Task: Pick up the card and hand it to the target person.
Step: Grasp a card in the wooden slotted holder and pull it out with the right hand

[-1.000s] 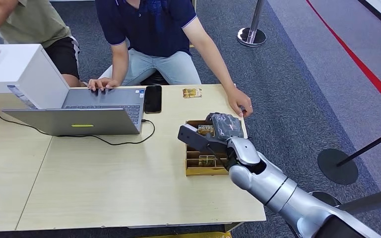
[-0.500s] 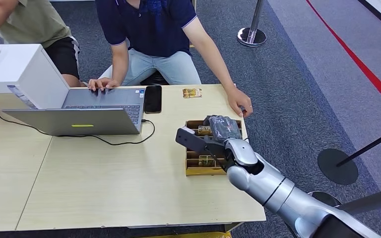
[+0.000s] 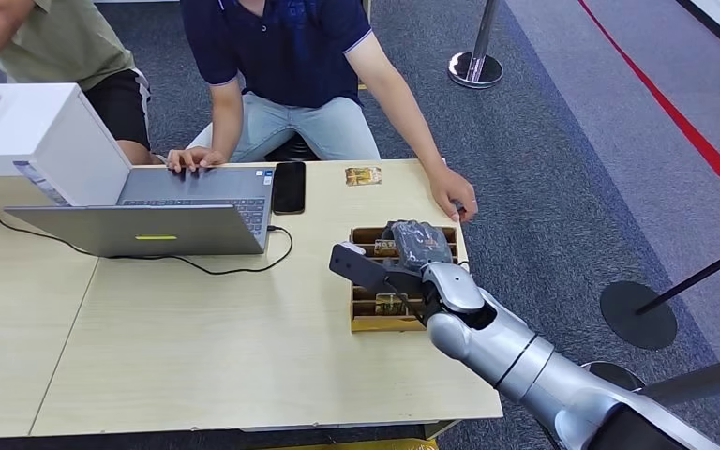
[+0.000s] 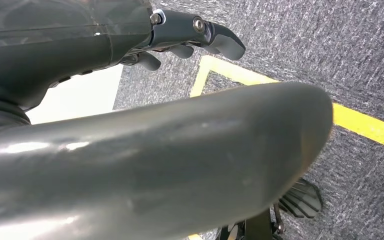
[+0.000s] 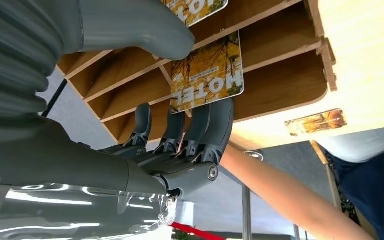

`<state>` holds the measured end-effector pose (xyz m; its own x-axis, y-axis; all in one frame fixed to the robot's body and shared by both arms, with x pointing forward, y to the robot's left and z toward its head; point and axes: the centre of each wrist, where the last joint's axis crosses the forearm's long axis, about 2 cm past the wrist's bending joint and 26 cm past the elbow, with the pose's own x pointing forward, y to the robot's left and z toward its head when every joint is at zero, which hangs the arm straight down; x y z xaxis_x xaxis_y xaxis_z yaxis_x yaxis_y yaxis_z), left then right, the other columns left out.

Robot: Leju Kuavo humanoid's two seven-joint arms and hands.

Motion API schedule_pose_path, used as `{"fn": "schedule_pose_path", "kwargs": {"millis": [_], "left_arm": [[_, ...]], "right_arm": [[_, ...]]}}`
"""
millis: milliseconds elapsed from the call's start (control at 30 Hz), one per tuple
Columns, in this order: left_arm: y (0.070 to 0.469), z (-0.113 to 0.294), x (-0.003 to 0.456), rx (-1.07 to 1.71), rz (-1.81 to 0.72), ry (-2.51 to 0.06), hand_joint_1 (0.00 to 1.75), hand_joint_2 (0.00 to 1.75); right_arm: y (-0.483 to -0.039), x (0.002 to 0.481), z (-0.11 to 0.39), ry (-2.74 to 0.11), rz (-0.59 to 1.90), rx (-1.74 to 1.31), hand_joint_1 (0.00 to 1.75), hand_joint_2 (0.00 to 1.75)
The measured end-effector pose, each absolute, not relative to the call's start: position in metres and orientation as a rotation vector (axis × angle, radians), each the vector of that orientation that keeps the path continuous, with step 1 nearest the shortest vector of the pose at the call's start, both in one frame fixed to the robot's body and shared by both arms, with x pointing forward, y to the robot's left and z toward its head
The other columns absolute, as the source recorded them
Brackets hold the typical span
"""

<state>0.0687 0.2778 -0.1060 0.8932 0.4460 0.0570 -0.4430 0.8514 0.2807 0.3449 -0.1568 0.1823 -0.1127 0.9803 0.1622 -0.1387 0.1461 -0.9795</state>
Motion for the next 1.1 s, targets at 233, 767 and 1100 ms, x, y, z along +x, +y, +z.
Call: {"fn": "schedule_pose_path", "kwargs": {"millis": [233,767,1100], "left_arm": [[0.2778,-0.106,0.0687,0.295,0.468,0.01,0.0,0.0],[0.2779,-0.1062,0.0682,0.287,0.487,-0.03,0.0,0.0],[0.279,-0.1062,0.0681,0.293,0.497,-0.035,0.0,0.0]], "right_arm": [[-0.1547,0.344,0.1817,-1.27,1.262,-0.928,1.18,1.75],[-0.1542,0.3462,0.183,-1.269,1.276,-0.921,1.41,1.75],[-0.1542,0.3461,0.1833,-1.297,1.27,-0.916,1.41,1.75]]}}
